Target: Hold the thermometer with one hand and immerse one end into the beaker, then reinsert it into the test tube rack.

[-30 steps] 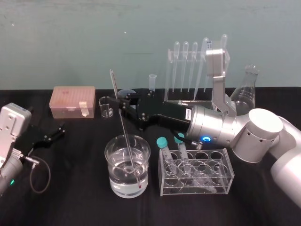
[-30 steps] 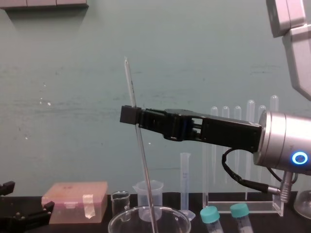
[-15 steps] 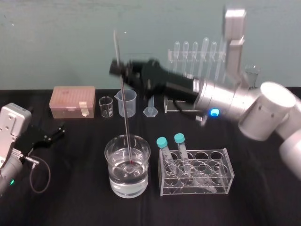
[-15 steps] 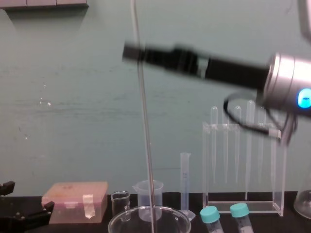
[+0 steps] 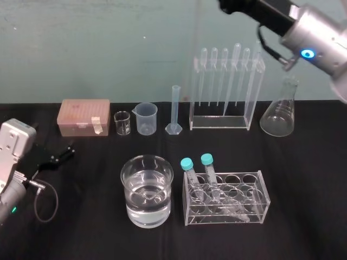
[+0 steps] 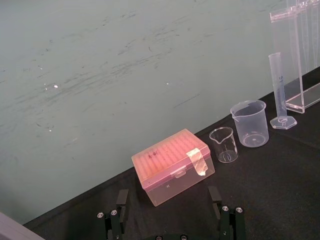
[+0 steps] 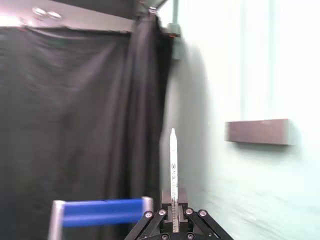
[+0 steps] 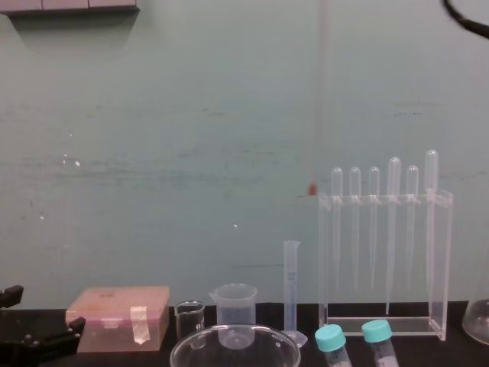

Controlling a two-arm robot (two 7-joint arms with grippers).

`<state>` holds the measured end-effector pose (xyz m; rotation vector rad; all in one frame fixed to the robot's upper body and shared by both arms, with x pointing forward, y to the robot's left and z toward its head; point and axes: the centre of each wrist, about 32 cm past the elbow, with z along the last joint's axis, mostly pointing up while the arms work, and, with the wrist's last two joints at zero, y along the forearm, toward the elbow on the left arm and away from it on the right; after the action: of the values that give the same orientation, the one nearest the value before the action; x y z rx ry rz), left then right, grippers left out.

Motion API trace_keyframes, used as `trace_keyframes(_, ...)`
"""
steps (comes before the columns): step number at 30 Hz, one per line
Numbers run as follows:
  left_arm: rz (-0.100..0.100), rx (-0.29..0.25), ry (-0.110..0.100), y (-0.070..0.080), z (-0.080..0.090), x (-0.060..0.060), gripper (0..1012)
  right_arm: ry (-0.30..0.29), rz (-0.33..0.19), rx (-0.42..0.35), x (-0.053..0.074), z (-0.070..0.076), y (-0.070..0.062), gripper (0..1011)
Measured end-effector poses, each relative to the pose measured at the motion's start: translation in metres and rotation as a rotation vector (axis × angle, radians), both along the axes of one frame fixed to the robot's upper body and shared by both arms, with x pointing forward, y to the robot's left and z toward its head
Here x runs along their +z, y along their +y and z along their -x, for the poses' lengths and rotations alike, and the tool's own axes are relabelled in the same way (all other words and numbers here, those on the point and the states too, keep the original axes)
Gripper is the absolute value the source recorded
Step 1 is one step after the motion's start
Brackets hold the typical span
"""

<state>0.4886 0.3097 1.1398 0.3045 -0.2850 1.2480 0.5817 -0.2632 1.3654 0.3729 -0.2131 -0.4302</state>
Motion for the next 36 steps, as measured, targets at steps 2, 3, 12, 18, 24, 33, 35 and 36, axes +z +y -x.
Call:
trace_keyframes(2, 0.0, 0.0, 0.0, 0.0, 0.0, 0.0, 1008, 0.004, 0.006, -0.044, -0.002, 0.003, -0.01, 57)
trace_keyframes(3, 0.0, 0.0, 0.0, 0.0, 0.0, 0.0, 1008, 0.009, 0.01, -0.065, -0.004, 0.005, -0.015, 56)
trace_keyframes(12, 0.0, 0.0, 0.0, 0.0, 0.0, 0.0, 1008, 0.111, 0.049, -0.173, -0.038, 0.045, -0.049, 56)
trace_keyframes(18, 0.0, 0.0, 0.0, 0.0, 0.0, 0.0, 1008, 0.154, 0.082, -0.172, -0.058, 0.068, -0.054, 56)
trace_keyframes(24, 0.0, 0.0, 0.0, 0.0, 0.0, 0.0, 1008, 0.168, 0.111, -0.187, -0.07, 0.074, -0.055, 57)
trace_keyframes(33, 0.0, 0.0, 0.0, 0.0, 0.0, 0.0, 1008, 0.207, 0.123, -0.198, -0.093, 0.074, -0.051, 57)
trace_keyframes(35, 0.0, 0.0, 0.0, 0.0, 0.0, 0.0, 1008, 0.219, 0.12, -0.196, -0.097, 0.074, -0.048, 57)
trace_keyframes(36, 0.0, 0.0, 0.0, 0.0, 0.0, 0.0, 1008, 0.224, 0.121, -0.196, -0.1, 0.074, -0.047, 57)
